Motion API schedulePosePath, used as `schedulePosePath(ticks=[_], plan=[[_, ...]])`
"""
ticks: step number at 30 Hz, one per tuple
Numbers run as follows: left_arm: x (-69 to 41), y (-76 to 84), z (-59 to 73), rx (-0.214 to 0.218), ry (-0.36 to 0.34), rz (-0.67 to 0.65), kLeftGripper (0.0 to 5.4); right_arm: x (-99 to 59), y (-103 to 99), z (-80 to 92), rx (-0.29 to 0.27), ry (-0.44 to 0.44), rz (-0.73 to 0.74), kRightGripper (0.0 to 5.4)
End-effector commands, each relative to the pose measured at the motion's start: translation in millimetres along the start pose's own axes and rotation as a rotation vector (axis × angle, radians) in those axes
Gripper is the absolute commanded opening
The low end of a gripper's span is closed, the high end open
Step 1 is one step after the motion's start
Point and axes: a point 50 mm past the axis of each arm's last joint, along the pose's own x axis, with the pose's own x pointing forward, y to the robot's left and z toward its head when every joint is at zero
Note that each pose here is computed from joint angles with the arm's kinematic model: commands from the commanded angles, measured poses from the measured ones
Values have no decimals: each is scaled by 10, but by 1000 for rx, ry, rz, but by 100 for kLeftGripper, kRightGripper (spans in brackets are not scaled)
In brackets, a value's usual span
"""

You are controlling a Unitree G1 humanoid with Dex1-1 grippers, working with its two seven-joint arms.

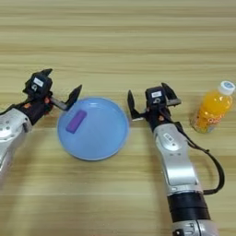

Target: Move the objects on the table

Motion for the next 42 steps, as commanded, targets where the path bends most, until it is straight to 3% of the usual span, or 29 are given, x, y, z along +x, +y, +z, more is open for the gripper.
schedulePosePath(ticks=[1, 5, 13, 26, 42], plan=[[6, -231, -68, 14, 81, -119, 540, 46, 42, 45, 2, -8, -6, 538], [38, -405, -184, 11, 142, -189, 540, 59, 84, 68, 11, -12, -11, 538], [98, -464, -476, 22, 241, -217, 540, 72, 134, 106, 17, -21, -18, 538], [83, -344, -534, 43, 249, -178, 540, 81, 189, 131, 18, -22, -13, 538], [87, -411, -635, 63, 288, -227, 540, 86, 226, 175, 18, -28, -15, 538]])
